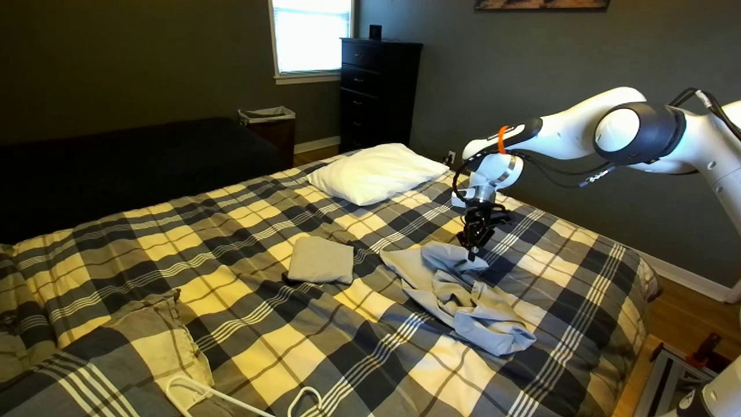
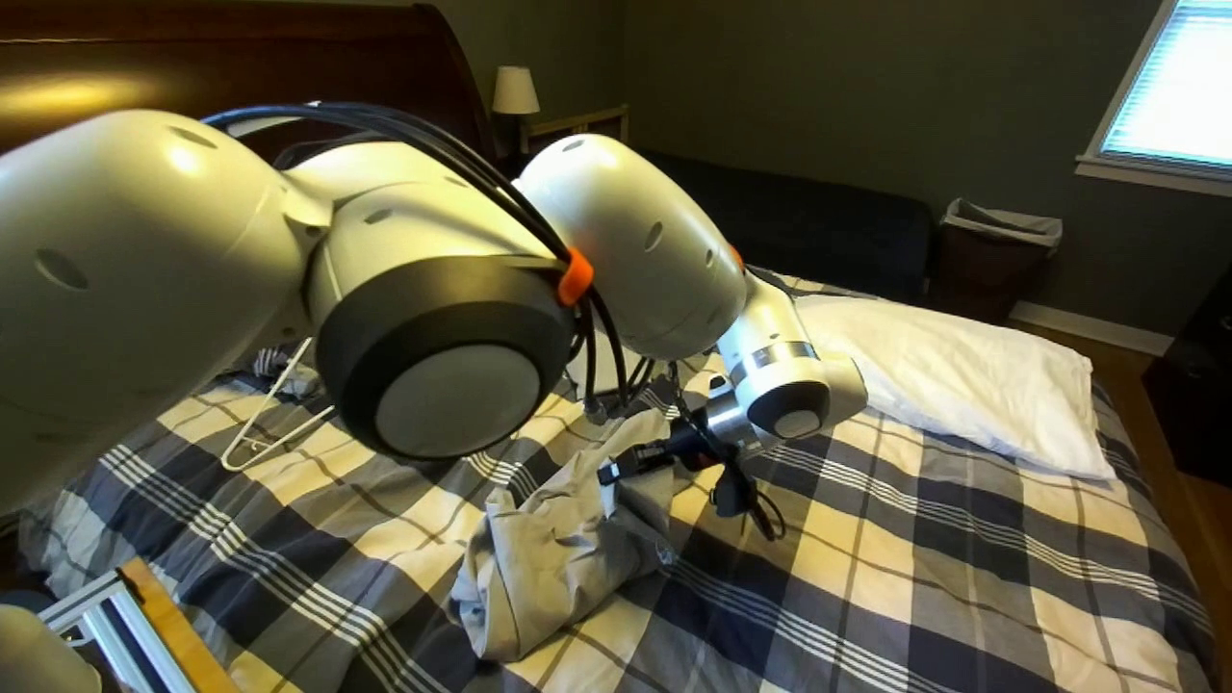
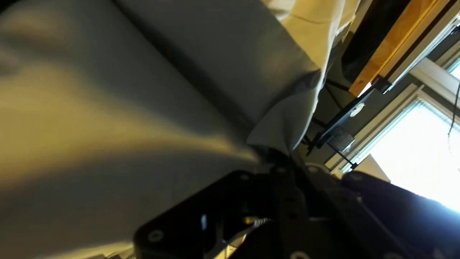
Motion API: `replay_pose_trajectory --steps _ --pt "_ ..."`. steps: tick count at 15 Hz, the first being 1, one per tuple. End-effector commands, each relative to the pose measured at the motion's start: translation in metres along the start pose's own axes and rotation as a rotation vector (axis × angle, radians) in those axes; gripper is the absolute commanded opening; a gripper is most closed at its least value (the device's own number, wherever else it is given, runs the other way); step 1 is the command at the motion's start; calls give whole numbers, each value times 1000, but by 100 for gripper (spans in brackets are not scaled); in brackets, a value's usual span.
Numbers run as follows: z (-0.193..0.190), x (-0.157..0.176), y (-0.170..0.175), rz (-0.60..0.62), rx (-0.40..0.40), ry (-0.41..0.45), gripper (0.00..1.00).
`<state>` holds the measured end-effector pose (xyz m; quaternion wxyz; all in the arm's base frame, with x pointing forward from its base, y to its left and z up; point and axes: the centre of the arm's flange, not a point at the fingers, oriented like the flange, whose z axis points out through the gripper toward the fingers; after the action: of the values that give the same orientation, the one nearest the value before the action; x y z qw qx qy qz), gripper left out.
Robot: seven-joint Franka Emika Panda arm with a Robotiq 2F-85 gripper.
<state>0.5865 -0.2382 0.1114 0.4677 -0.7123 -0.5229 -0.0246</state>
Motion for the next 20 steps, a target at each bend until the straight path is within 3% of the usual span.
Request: replay_pose_trajectory --steps 1,6,8,13,18,19,20 --pt "-3 2 -13 6 1 -14 0" --pt "33 35 -81 82 -49 -224 0" --pt "44 48 -93 89 -20 -298 0" --pt "104 75 -129 92 120 -432 0" --pt "171 69 -139 78 327 -498 0" --pt "177 68 -141 78 344 -501 26" --pt "181 66 -144 79 348 -504 28"
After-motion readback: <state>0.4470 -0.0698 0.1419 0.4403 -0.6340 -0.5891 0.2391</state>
